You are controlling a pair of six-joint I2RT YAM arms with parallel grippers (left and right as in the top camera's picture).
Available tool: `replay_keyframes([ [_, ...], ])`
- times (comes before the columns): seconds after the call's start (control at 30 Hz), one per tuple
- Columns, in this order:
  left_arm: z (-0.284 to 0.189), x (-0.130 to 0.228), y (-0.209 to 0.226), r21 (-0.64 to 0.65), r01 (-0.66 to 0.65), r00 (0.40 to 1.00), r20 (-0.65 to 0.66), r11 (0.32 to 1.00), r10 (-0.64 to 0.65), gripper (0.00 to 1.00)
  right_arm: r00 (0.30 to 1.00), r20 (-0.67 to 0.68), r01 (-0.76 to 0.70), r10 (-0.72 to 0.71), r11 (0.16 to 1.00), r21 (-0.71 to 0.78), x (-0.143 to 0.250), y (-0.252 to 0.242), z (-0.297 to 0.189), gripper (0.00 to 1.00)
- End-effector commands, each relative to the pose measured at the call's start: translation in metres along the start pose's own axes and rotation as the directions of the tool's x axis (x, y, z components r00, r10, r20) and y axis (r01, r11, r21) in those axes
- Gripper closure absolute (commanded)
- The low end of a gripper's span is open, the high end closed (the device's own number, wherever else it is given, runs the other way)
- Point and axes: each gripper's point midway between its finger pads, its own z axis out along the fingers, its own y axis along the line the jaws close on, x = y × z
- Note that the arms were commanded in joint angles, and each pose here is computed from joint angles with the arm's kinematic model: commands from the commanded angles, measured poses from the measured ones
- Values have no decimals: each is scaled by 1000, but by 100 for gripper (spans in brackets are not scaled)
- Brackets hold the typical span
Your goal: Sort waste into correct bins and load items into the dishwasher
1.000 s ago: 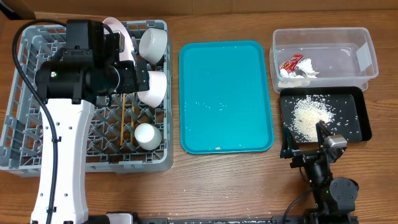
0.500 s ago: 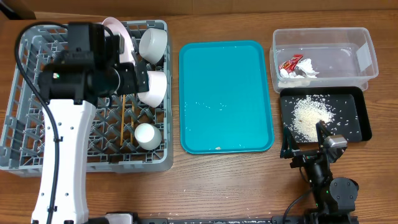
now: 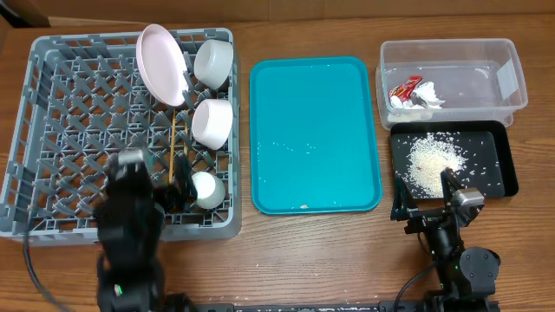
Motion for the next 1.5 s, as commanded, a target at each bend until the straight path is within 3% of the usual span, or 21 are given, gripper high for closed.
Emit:
replay_keyframes([
  [0.0,-6,20,4,5,-6,998,61,1000,6,0,1000,2,4,-4,1000,-1,2,-1,0,0],
  [0.2,-9,30,5,29,-28,977,212,999,22,0,1000,2,4,-4,1000,-1,2,-1,0,0],
  [0.4,-5,47,5,20,-76,971,231,997,70,0,1000,2,4,-4,1000,-1,2,-1,0,0],
  [0.63,-12,35,-3,24,-169,944,292,985,155,0,1000,2,4,-4,1000,-1,2,-1,0,0],
  [1.47,-11,37,-5,33,-171,947,282,985,155,0,1000,2,4,-4,1000,-1,2,-1,0,0],
])
